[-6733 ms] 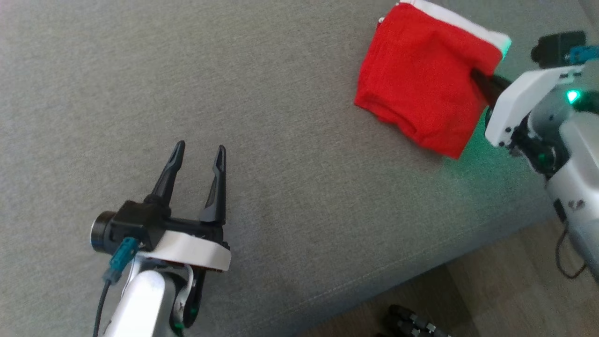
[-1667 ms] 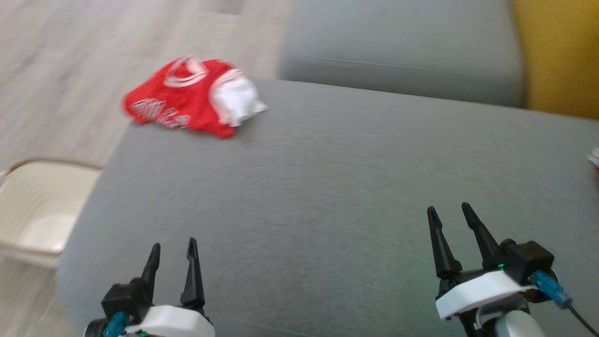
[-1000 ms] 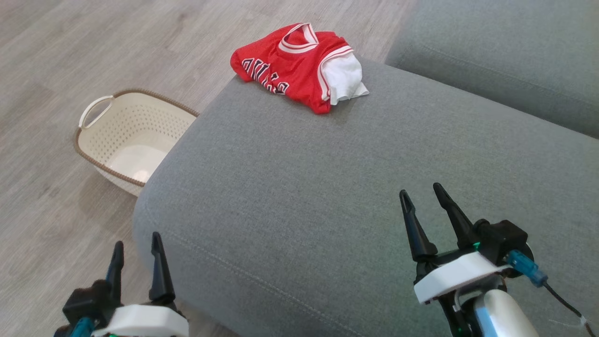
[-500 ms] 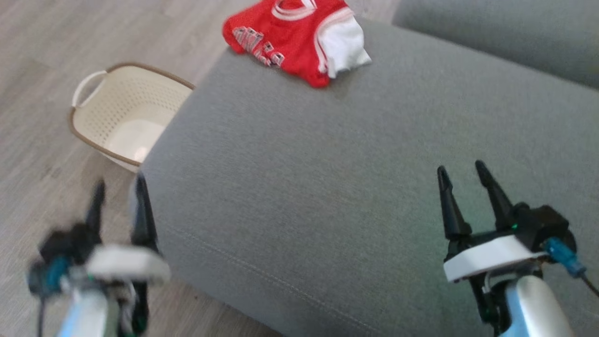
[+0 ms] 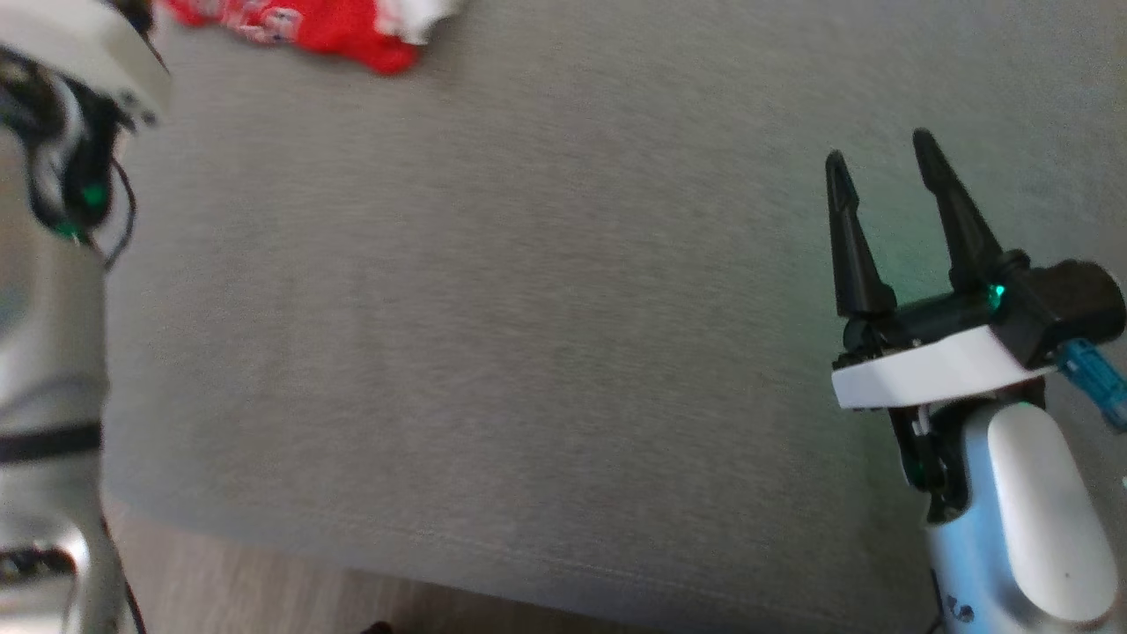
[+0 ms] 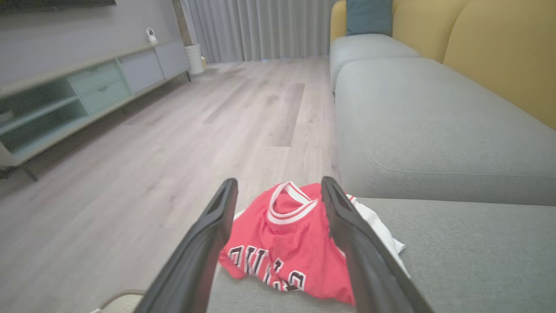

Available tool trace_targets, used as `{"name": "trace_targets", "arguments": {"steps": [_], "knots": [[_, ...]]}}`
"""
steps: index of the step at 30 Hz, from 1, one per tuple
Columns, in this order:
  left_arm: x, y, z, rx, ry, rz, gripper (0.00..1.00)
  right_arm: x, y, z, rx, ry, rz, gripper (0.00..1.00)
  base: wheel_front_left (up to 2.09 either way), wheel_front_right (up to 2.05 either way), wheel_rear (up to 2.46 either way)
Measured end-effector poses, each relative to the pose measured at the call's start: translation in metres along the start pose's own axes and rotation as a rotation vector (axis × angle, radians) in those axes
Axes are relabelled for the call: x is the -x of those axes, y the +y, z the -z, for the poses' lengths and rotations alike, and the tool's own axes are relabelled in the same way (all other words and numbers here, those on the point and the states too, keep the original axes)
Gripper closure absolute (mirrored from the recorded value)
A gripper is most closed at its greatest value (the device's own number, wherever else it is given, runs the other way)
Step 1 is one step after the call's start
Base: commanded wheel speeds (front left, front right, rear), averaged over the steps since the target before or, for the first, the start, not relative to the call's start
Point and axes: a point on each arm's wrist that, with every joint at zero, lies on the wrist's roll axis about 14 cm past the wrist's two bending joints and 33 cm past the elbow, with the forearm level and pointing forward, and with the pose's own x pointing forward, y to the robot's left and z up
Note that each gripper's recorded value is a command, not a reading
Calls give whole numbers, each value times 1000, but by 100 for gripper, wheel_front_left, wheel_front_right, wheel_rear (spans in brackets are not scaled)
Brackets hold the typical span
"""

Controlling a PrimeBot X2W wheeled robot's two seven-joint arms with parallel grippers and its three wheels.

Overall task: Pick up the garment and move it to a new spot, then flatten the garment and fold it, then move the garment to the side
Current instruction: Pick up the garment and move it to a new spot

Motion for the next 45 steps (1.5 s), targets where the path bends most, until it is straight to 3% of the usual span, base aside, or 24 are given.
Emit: {"name": "trace_targets", "arguments": {"steps": [7, 14, 16, 17, 18, 20, 26, 34, 41, 45], "knots": [[-69, -59, 74, 60, 338, 105, 0, 19, -51, 16, 11, 27, 128, 0, 0, 0, 0], [-81, -97, 170, 26, 658, 151, 0, 45, -94, 32, 27, 63, 252, 0, 0, 0, 0], [-79, -99, 194, -26, 736, 142, 0, 49, -103, 35, 32, 67, 275, 0, 0, 0, 0], [-82, -98, 197, -42, 737, 131, 36, 51, -106, 36, 36, 68, 285, 0, 0, 0, 0], [-87, -97, 196, -47, 731, 113, 65, 53, -109, 36, 38, 66, 294, 0, 0, 0, 0], [-92, -95, 196, -49, 724, 91, 100, 57, -112, 36, 34, 63, 306, 0, 0, 0, 0], [-92, -88, 183, -57, 677, 69, 100, 60, -112, 28, 24, 32, 313, 0, 0, 0, 0], [-90, -69, 125, -76, 539, 48, 100, 65, -105, -1, 27, -37, 309, 0, 0, 0, 0], [-85, -74, 48, -127, 357, 131, 100, 85, -98, -24, 24, -85, 325, 0, 0, 0, 0], [-78, -94, 7, -159, 252, 209, 100, 101, -99, -39, 32, -115, 350, 0, 0, 0, 0]]}}
